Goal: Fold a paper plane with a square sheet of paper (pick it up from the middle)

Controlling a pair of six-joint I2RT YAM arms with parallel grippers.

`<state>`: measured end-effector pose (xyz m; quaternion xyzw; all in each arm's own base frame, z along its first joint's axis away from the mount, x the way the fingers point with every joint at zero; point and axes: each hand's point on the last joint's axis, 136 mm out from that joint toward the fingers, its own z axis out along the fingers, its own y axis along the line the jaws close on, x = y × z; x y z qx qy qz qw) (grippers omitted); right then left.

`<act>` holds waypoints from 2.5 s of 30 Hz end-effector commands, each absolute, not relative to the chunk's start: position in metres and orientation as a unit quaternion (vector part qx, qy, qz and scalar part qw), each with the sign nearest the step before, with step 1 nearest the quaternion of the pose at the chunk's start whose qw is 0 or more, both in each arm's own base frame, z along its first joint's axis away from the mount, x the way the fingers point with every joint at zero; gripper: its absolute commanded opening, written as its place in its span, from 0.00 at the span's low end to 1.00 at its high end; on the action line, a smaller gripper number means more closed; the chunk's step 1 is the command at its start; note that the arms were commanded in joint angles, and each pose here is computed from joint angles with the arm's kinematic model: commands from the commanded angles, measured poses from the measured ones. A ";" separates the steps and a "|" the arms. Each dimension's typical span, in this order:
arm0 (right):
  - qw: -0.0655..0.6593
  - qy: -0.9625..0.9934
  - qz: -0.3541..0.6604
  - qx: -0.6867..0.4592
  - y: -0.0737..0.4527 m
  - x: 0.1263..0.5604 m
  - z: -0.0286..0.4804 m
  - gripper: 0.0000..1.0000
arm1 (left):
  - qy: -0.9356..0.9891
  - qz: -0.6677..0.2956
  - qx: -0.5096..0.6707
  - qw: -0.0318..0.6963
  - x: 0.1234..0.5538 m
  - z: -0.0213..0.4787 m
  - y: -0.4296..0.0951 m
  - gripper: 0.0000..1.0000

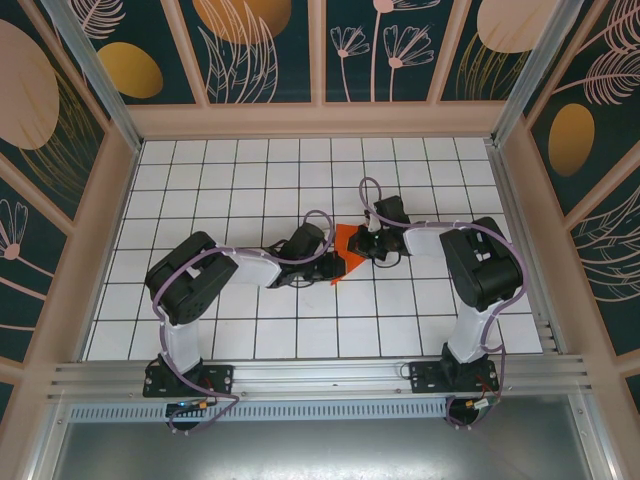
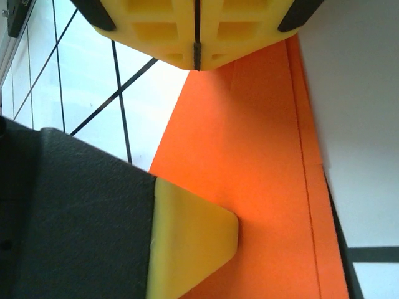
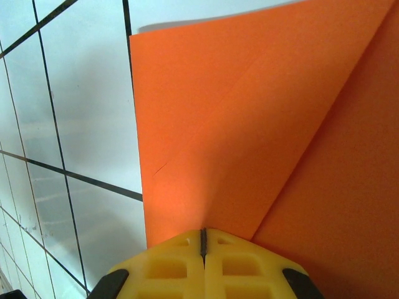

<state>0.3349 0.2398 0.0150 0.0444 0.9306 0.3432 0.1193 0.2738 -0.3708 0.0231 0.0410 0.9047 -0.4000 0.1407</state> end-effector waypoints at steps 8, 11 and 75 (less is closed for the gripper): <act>0.063 0.965 0.247 0.065 0.211 0.306 -0.041 0.00 | 0.910 -0.398 0.031 0.113 0.256 0.008 -0.364 0.09; 0.062 0.965 0.246 0.067 0.210 0.305 -0.041 0.00 | 0.909 -0.401 0.029 0.109 0.251 0.009 -0.362 0.10; 0.046 0.967 0.241 0.066 0.209 0.300 -0.050 0.00 | 0.913 -0.393 0.049 0.098 0.224 0.018 -0.346 0.00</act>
